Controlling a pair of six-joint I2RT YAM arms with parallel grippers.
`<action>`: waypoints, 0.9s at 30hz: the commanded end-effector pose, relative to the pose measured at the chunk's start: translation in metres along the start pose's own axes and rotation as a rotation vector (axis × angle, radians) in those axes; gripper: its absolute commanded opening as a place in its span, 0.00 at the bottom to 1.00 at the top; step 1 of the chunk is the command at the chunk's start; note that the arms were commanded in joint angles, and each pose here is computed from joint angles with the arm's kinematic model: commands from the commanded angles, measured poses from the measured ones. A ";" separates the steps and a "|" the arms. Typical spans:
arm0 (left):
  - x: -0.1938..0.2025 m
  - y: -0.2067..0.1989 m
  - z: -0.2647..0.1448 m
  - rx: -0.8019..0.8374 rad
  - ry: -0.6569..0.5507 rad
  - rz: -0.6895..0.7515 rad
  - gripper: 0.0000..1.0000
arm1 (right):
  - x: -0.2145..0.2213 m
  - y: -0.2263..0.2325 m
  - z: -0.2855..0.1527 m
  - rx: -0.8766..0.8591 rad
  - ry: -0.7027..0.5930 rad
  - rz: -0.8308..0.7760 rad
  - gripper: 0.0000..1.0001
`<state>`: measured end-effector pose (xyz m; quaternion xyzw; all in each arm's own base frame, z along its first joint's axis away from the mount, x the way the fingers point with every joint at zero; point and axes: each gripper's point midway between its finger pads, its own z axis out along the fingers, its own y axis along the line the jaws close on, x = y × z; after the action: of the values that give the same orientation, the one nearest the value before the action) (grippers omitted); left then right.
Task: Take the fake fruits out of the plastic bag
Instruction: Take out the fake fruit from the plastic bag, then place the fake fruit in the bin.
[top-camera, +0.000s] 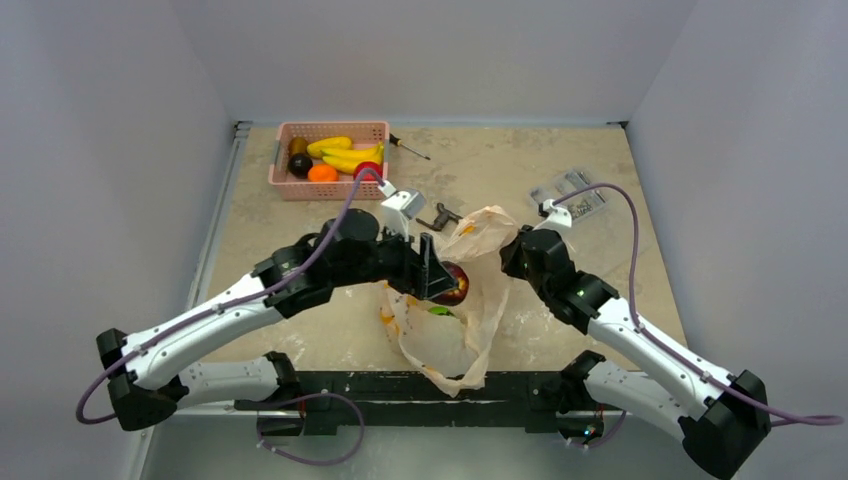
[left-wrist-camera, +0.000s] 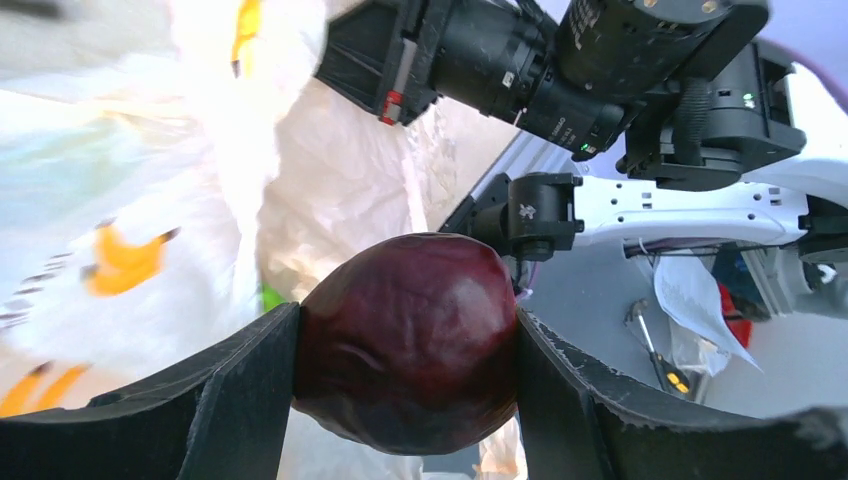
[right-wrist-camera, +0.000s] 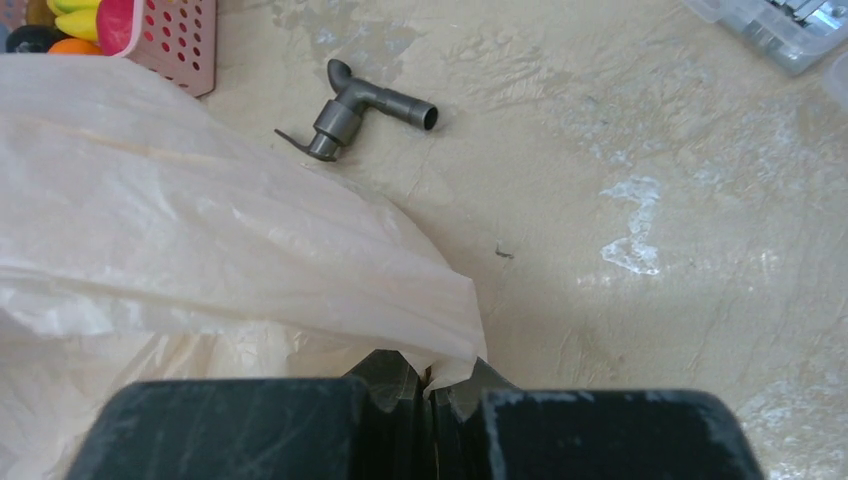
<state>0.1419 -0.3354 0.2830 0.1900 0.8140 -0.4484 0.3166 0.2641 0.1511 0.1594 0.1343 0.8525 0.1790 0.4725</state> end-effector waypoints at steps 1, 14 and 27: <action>-0.030 0.007 -0.050 -0.055 -0.083 0.071 0.23 | -0.029 0.003 -0.004 0.026 -0.093 -0.042 0.00; -0.091 0.154 -0.148 -0.809 -0.348 0.161 0.25 | -0.027 0.005 0.005 0.018 -0.095 -0.090 0.00; -0.133 0.312 -0.115 -1.254 -0.499 0.156 0.21 | -0.009 0.010 0.028 0.001 -0.054 -0.129 0.00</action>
<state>0.3229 -0.0820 0.2049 -0.0216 0.8501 0.1149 0.5136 0.2845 0.1524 0.1491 0.0905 0.8585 0.1289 0.4880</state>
